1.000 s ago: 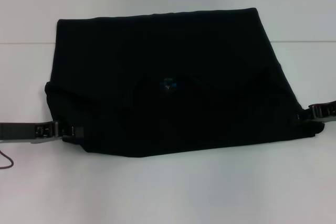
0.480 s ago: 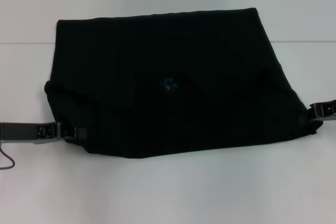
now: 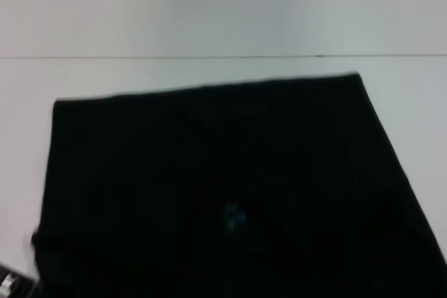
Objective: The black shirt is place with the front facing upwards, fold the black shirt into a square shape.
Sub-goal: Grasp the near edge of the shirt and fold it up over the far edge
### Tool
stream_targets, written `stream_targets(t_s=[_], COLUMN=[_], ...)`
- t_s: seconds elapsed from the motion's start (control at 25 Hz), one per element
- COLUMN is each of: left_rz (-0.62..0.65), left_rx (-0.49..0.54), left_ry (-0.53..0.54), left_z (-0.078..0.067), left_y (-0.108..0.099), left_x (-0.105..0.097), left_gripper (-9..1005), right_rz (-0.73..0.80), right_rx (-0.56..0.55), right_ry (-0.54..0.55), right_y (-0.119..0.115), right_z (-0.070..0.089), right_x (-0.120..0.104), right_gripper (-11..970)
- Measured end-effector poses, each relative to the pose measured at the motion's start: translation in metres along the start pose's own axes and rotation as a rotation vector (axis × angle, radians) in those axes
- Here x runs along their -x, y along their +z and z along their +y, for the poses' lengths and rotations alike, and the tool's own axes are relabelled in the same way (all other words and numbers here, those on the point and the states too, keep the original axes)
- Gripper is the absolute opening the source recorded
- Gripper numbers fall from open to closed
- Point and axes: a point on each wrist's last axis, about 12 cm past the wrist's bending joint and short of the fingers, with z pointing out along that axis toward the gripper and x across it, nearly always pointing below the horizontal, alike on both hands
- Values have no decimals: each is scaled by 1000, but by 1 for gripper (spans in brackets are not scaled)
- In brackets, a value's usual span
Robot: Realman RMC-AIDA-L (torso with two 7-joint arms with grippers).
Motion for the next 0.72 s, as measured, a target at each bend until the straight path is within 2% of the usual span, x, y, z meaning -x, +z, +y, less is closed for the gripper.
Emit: stream_targets(t_s=[0.12, 0.2, 0.24, 0.28, 0.32, 0.36, 0.52, 0.72], left_rz=[43, 25, -69, -103, -172, -240, -496, -774], left_rx=[-10, -6, 15, 21, 37, 48, 96, 162], left_ry=[13, 21, 37, 35, 27, 15, -45, -146], left_z=[-5, -6, -6, -6, -5, -4, 5, 27], left_y=[-5, -7, -14, -16, -19, -22, -33, -42], left_x=[-1, 2, 17, 21, 30, 37, 61, 71], left_gripper=[37, 37, 37, 37, 37, 37, 37, 37], right_rz=[56, 4, -53, -121, -251, -251, -536, -791], right_rx=[64, 66, 64, 60, 70, 70, 96, 84], right_ry=[-44, -40, -24, -2, 42, 42, 143, 253], right_y=[6, 3, -1, -7, -17, -17, -35, -33], right_z=[7, 6, 5, 2, 0, 0, -6, -18], right_x=[-9, -5, 1, 8, 19, 19, 44, 67], right_gripper=[40, 40, 40, 39, 39, 39, 38, 38])
